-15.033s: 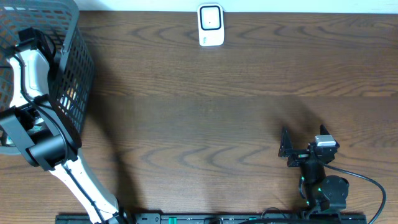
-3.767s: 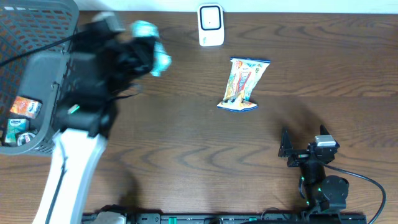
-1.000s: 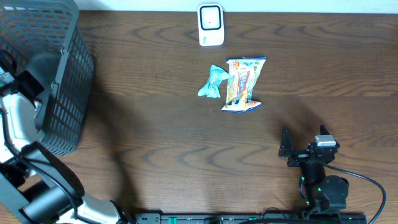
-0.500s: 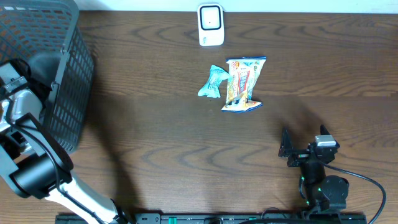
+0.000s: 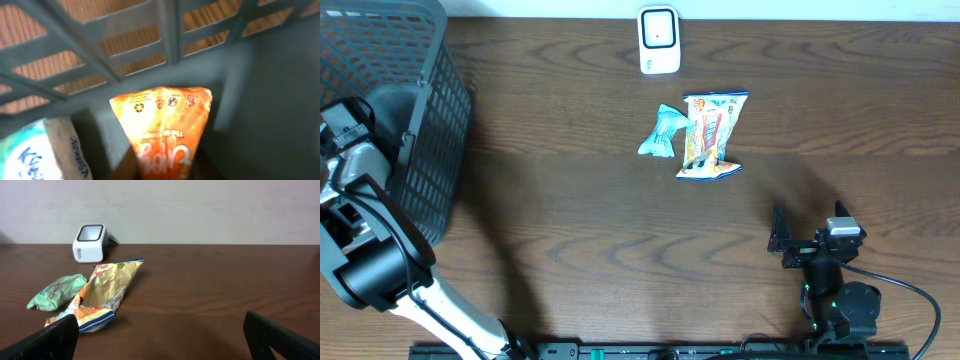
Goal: Scan the item barcode
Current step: 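Move the left gripper back into the basket and grasp the orange box, then carry the orange box to the scanner and release it on the table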
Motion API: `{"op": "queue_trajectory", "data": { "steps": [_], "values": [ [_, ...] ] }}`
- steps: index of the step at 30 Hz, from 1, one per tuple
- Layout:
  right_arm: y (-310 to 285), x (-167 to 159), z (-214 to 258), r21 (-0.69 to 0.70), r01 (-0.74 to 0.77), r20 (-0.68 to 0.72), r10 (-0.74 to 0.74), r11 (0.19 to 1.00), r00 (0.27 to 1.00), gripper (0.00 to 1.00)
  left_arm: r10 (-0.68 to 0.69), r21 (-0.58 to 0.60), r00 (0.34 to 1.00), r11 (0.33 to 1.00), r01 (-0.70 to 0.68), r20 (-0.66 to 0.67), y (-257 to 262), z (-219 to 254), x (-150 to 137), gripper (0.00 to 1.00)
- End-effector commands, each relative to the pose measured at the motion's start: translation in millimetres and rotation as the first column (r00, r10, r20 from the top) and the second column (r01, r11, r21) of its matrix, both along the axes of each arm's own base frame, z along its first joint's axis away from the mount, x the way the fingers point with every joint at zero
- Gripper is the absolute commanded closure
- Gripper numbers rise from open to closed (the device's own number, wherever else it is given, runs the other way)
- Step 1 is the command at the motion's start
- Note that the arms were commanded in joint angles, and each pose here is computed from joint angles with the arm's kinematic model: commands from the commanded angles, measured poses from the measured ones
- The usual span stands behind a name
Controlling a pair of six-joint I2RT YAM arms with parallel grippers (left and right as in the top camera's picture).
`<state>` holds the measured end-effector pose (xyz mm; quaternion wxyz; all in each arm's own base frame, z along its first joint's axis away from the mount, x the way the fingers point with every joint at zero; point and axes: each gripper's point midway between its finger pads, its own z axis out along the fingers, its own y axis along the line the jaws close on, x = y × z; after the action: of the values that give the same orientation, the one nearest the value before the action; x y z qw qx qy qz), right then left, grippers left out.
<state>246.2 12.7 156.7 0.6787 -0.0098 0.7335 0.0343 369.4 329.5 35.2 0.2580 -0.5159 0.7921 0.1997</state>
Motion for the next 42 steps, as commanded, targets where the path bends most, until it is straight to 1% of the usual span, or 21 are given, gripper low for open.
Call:
{"op": "queue_trajectory", "data": {
  "steps": [1, 5, 10, 11, 14, 16, 18, 19, 22, 23, 25, 28, 30, 32, 34, 36, 41, 42],
  "values": [
    [-3, 0, -1, 0.009, 0.013, -0.006, -0.013, 1.000, 1.000, 0.01, 0.008, 0.005, 1.000, 1.000, -0.008, 0.001, 1, 11, -3, 0.92],
    [-3, 0, -2, 0.009, 0.013, -0.006, -0.013, 1.000, 1.000, 0.01, 0.004, 0.053, 0.997, 0.999, -0.008, 0.075, 1, 57, -1, 0.93],
    [-3, 0, -2, 0.009, 0.013, -0.006, -0.013, 1.000, 1.000, 0.01, -0.035, 0.147, 0.968, 0.989, -0.002, 0.247, -6, 149, 0, 0.93],
    [-3, 0, -2, 0.009, 0.013, -0.006, -0.013, 1.000, 1.000, 0.01, -0.100, 0.153, 0.934, 0.987, 0.050, 0.343, -20, 186, 5, 0.92],
    [-3, 0, -2, 0.009, 0.013, -0.006, -0.013, 1.000, 1.000, 0.01, -0.247, 0.156, 0.830, 0.968, 0.194, 0.501, -56, 242, 16, 0.93],
    [-3, 0, -2, 0.009, 0.013, -0.006, -0.013, 1.000, 1.000, 0.01, -0.302, 0.127, 0.720, 0.949, 0.289, 0.625, -88, 277, 20, 0.93],
    [-3, 0, -2, 0.009, 0.013, -0.006, -0.013, 1.000, 1.000, 0.01, -0.316, 0.086, 0.608, 0.922, 0.377, 0.728, -123, 306, 22, 0.93],
    [-3, 0, -2, 0.009, 0.013, -0.006, -0.013, 1.000, 1.000, 0.01, -0.323, 0.067, 0.550, 0.899, 0.433, 0.771, -145, 320, 23, 0.93],
    [-3, 0, -2, 0.009, 0.013, -0.006, -0.013, 1.000, 1.000, 0.01, -0.392, 0.081, 0.441, 0.814, 0.576, 0.807, -202, 342, 28, 0.92],
    [-3, 0, -2, 0.009, 0.013, -0.006, -0.013, 1.000, 1.000, 0.01, -0.418, 0.092, 0.420, 0.788, 0.609, 0.806, -219, 344, 32, 0.92],
    [-3, 0, -2, 0.009, 0.013, -0.006, -0.013, 1.000, 1.000, 0.01, -0.499, 0.126, 0.368, 0.710, 0.693, 0.784, -259, 344, 41, 0.92],
    [-3, 0, -2, 0.009, 0.013, -0.006, -0.013, 1.000, 1.000, 0.01, -0.647, 0.178, 0.276, 0.545, 0.819, 0.711, -325, 330, 49, 0.93],
    [-3, 0, -2, 0.009, 0.013, -0.006, -0.013, 1.000, 1.000, 0.01, -0.730, 0.201, 0.198, 0.420, 0.885, 0.654, -367, 318, 50, 0.93],
    [-3, 0, -1, 0.009, 0.013, -0.006, -0.013, 1.000, 1.000, 0.01, -0.781, 0.198, 0.130, 0.310, 0.930, 0.611, -405, 302, 51, 0.93],
    [-3, 0, -1, 0.009, 0.013, -0.006, -0.013, 1.000, 1.000, 0.01, -0.806, 0.175, 0.086, 0.229, 0.958, 0.586, -435, 285, 53, 0.93],
    [-3, 0, -2, 0.009, 0.013, -0.006, -0.013, 1.000, 1.000, 0.01, -0.817, 0.130, 0.064, 0.169, 0.977, 0.573, -460, 263, 56, 0.93],
    [-3, 0, -2, 0.009, 0.013, -0.006, -0.013, 1.000, 1.000, 0.01, -0.836, 0.007, 0.059, 0.075, 0.997, 0.545, -505, 204, 65, 0.93],
    [-3, 0, -2, 0.009, 0.013, -0.006, -0.013, 1.000, 1.000, 0.01, -0.845, -0.046, 0.062, 0.045, 0.998, 0.532, -521, 178, 67, 0.92]
  ]
}}
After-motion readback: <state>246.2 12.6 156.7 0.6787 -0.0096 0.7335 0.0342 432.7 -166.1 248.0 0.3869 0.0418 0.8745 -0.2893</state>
